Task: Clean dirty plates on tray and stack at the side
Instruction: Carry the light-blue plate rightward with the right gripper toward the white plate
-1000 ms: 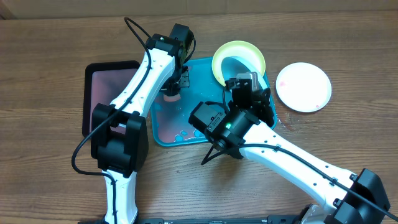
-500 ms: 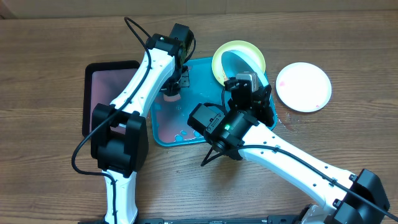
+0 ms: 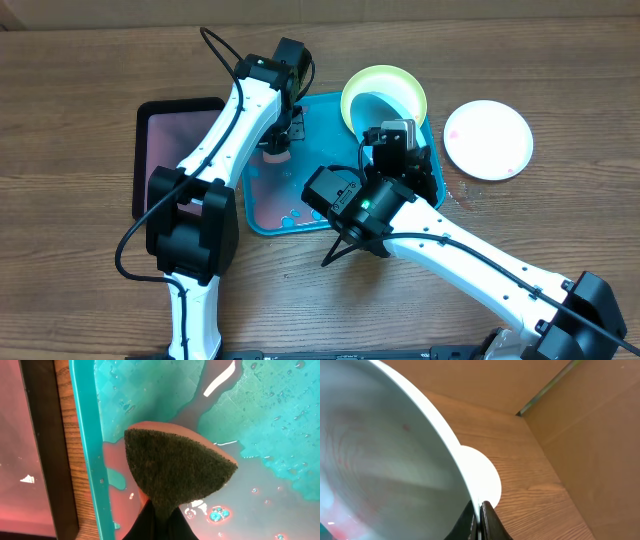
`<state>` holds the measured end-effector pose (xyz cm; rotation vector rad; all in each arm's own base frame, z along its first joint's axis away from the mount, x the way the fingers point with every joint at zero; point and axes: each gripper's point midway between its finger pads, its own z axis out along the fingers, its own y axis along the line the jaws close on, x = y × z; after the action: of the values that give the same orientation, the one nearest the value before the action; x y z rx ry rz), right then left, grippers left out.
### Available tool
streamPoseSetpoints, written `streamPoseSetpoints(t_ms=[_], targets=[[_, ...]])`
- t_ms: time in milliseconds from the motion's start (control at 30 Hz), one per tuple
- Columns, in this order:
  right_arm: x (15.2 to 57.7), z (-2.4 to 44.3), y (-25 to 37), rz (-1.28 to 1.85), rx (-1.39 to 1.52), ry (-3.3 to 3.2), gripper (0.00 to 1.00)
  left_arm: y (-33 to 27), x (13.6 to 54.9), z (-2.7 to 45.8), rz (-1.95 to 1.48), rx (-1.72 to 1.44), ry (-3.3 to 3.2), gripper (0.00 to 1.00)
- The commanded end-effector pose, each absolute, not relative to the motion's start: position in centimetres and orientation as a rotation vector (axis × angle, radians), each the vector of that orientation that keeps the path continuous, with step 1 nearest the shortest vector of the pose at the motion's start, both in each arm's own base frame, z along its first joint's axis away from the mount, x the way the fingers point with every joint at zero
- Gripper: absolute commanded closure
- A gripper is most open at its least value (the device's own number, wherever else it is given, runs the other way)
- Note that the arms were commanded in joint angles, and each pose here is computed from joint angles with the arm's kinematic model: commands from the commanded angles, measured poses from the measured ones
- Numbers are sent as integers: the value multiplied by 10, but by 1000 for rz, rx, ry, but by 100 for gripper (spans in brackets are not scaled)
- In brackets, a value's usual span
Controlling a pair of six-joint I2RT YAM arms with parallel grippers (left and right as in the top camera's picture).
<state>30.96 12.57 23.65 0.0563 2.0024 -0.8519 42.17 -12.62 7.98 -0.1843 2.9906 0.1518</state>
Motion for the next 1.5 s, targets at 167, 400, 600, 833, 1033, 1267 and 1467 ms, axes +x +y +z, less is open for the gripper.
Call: streamPoseSetpoints(t_ms=[167, 400, 600, 833, 1033, 1267, 1467], targets=[[310, 248, 126, -758, 146, 2004, 96, -126, 421, 74, 145, -200, 3007, 96], [309, 234, 130, -696, 162, 2092, 96, -126, 421, 74, 144, -200, 3007, 96], [308, 216, 127, -627, 208, 2238, 96, -126, 421, 74, 145, -200, 3007, 96], [314, 184, 121, -479, 248, 2484, 96, -126, 421, 74, 143, -200, 3004, 96], [331, 158, 138, -42, 180, 2737, 96, -126, 421, 74, 143, -200, 3005, 96], [356, 159, 100, 304, 357, 2783, 96, -126, 421, 74, 142, -200, 3003, 96], [382, 164, 19, 304, 658, 2657, 96, -126, 422, 74, 142, -200, 3003, 96]])
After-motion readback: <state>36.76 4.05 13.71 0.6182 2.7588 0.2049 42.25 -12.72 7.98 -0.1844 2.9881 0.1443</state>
